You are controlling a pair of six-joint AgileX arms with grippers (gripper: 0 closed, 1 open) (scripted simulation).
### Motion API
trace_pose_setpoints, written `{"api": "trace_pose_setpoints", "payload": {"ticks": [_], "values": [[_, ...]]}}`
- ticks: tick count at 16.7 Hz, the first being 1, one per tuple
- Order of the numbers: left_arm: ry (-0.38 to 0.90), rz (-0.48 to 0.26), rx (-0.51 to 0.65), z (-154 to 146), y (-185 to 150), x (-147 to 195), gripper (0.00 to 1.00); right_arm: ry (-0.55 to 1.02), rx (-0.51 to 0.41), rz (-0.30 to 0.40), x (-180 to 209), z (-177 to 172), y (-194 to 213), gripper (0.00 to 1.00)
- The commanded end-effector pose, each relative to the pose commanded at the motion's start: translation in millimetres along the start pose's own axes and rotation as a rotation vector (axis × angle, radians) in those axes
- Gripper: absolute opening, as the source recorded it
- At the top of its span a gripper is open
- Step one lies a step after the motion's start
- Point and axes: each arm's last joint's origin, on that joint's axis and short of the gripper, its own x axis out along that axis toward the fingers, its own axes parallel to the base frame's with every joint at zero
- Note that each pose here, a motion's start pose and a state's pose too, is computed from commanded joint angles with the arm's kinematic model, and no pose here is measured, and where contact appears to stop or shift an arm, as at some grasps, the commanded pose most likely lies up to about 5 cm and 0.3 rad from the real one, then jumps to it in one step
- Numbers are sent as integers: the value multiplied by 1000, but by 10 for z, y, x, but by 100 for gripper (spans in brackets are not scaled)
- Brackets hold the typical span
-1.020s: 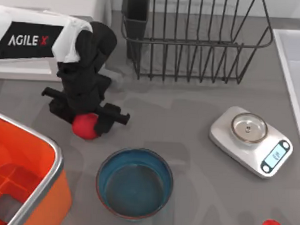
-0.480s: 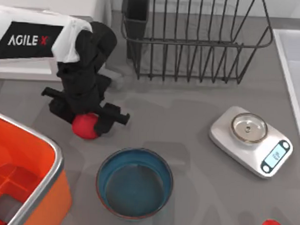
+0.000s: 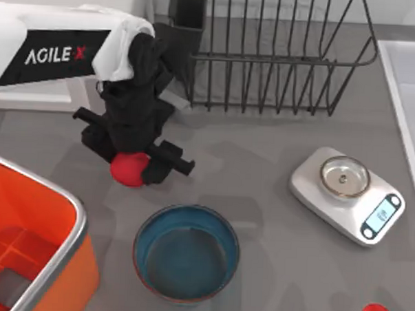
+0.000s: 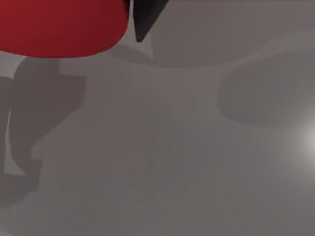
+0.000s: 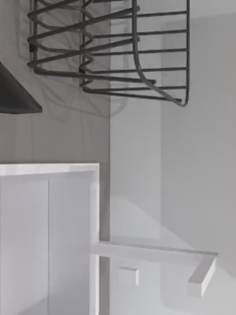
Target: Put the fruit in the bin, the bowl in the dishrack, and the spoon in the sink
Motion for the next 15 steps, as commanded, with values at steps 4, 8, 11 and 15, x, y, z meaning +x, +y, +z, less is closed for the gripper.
{"api": "trace_pose_setpoints", "payload": {"ticks": [4, 8, 11, 15], "values": [[3, 13, -2, 11, 34, -360, 0, 0, 0, 0, 0, 0, 0, 100], [3, -62, -95, -27, 325, -692, 0, 0, 0, 0, 0, 0, 0, 100], [4, -75, -110, -30, 368, -721, 0, 0, 0, 0, 0, 0, 0, 100], [8, -74, -92, -44, 358, -714, 0, 0, 0, 0, 0, 0, 0, 100]]}}
